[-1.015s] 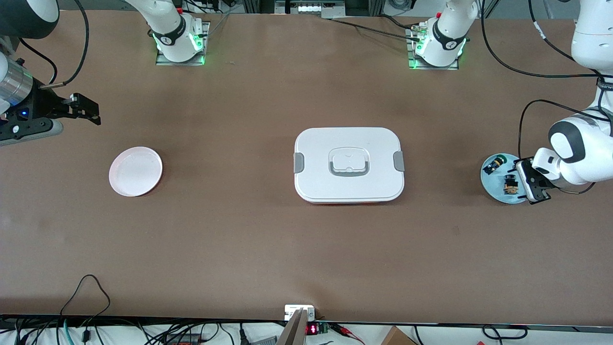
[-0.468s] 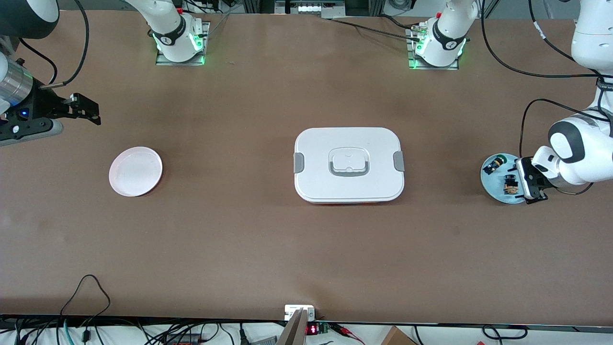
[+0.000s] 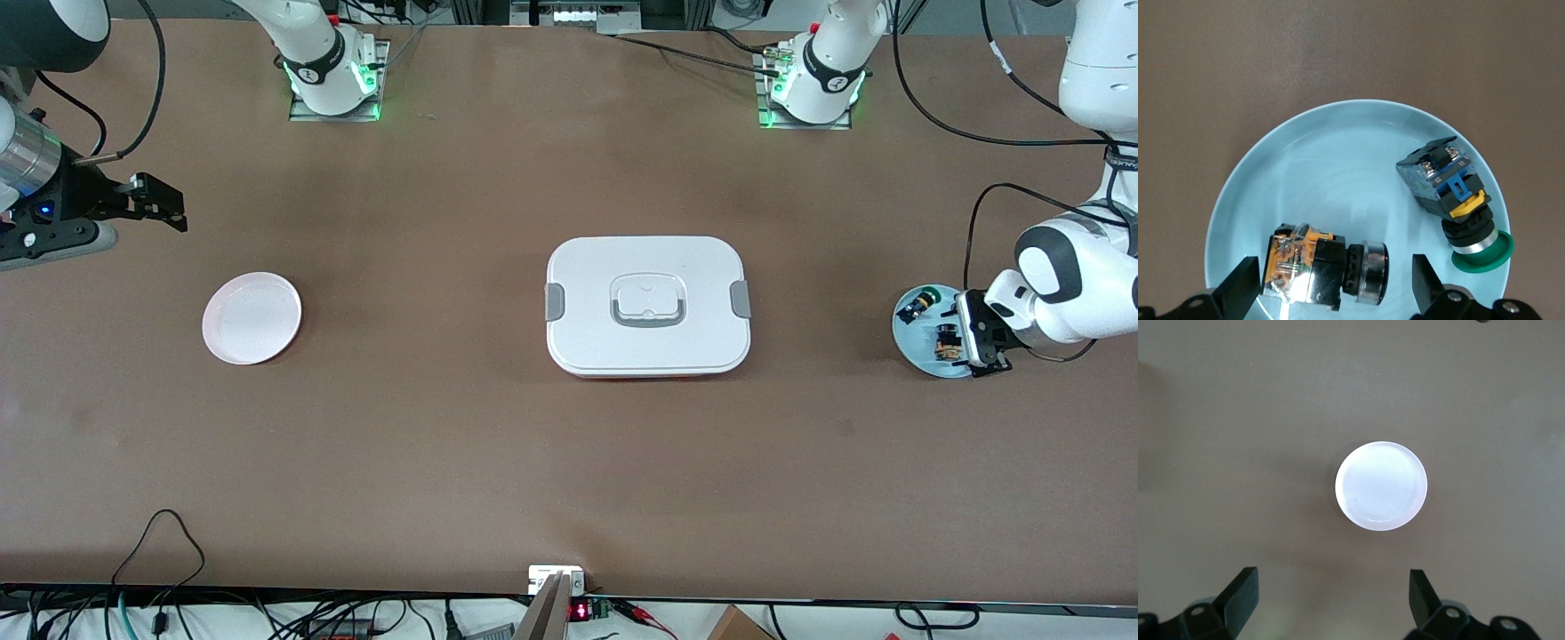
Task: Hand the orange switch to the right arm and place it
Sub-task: 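Close the left gripper on the orange-and-black switch, then lift the switch with the left gripper and carry it over the box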
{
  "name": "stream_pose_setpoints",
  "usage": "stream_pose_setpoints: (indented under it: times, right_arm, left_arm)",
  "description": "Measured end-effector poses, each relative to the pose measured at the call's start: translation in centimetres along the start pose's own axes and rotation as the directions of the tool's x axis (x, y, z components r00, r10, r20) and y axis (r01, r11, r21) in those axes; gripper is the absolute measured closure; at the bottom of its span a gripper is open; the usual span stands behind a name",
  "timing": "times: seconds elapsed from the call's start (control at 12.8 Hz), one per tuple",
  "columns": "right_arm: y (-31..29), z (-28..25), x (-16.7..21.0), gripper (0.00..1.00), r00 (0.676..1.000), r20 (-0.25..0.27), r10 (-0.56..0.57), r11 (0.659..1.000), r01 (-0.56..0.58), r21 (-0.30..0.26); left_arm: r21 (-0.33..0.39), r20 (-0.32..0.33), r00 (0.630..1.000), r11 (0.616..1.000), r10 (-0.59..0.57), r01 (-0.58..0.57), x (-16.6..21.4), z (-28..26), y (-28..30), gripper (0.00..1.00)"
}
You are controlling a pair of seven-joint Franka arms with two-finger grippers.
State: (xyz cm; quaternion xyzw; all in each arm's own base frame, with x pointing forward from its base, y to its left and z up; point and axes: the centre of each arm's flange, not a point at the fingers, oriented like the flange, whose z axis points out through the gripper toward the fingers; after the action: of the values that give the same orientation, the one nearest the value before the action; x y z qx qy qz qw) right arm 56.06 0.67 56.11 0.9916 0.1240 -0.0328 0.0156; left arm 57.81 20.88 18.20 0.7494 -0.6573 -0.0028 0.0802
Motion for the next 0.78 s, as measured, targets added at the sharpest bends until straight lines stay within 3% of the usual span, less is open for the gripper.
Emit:
stream_pose_setpoints:
  times: [0.16,0.39,0.78]
  right_arm:
    - [0.0,0.0,0.0,0.00,1.000,0.000,0.000,1.000,0.000,0.000]
    - [0.0,0.0,0.0,0.00,1.000,0.002,0.000,1.000,0.000,0.000]
    - [0.0,0.1,0.0,0.00,1.000,0.004,0.000,1.000,0.000,0.001]
  left_arm:
    - [-0.006,-0.001,1.000,1.000,0.006,-0.006,0.0,0.4,0.0,0.01]
    - [-0.005,-0.001,0.999,0.999,0.033,-0.033,0.0,0.4,0.0,0.26]
    - [-0.056,-0.043,0.997,0.996,0.070,-0.072,2.2,-0.3,-0.6,0.26]
